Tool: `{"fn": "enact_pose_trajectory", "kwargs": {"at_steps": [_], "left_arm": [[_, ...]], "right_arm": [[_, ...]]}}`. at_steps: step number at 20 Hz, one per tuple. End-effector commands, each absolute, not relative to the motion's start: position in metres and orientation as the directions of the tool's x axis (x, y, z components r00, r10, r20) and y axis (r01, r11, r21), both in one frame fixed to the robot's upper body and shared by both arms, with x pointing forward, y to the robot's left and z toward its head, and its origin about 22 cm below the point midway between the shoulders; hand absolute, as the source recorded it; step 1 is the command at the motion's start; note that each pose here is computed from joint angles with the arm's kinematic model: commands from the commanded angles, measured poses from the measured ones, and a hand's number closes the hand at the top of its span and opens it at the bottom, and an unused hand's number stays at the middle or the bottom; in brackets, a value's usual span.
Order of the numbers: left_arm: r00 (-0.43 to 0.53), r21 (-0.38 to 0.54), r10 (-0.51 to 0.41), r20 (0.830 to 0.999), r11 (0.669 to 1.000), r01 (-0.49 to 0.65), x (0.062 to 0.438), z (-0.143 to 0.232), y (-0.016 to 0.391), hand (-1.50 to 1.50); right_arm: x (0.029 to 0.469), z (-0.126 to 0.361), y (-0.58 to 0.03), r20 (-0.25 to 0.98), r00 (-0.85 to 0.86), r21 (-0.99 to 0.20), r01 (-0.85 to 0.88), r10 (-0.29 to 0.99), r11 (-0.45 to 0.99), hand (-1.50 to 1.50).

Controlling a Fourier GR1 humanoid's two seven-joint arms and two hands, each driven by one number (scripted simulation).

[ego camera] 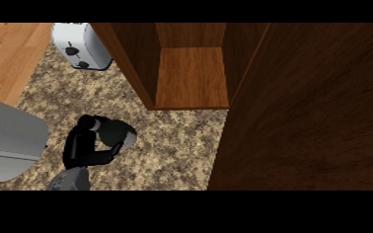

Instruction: Pick up the wine, place it into the cabinet and close the cabinet

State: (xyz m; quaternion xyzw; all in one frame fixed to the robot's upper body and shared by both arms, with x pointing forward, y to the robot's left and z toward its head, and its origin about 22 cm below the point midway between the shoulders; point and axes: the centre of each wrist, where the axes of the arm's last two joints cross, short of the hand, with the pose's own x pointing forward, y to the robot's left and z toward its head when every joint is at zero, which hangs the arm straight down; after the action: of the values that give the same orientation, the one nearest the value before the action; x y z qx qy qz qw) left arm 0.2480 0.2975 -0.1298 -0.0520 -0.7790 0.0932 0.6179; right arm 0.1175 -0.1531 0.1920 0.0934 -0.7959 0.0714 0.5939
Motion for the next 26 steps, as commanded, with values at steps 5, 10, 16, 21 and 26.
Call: {"fn": "enact_pose_trajectory", "kwargs": {"at_steps": [5,10,16,21,26], "left_arm": [[-0.138,-0.126,0.14,0.981,0.986,0.107,0.227,-0.133,0.302,1.5],[-0.136,-0.162,0.189,0.972,0.968,0.19,0.23,-0.127,0.287,1.5],[-0.146,-0.206,0.249,0.957,0.943,0.261,0.234,-0.119,0.251,1.5],[-0.155,-0.194,0.244,0.957,0.939,0.284,0.243,-0.085,0.233,1.5],[-0.144,-0.214,0.272,0.951,0.921,0.326,0.215,-0.082,0.205,1.5]], "right_arm": [[0.087,0.205,-0.168,0.932,-0.354,0.008,-0.208,-0.083,0.978,-1.5],[0.085,0.207,-0.17,0.934,-0.349,-0.003,-0.225,-0.078,0.974,-1.5],[0.083,0.203,-0.17,0.925,-0.363,0.041,-0.197,-0.112,0.98,-1.5],[0.073,0.208,-0.176,0.929,-0.357,0.028,-0.198,-0.099,0.98,-1.5],[0.083,0.201,-0.176,0.927,-0.368,-0.003,-0.203,-0.074,0.979,-1.5]]}}
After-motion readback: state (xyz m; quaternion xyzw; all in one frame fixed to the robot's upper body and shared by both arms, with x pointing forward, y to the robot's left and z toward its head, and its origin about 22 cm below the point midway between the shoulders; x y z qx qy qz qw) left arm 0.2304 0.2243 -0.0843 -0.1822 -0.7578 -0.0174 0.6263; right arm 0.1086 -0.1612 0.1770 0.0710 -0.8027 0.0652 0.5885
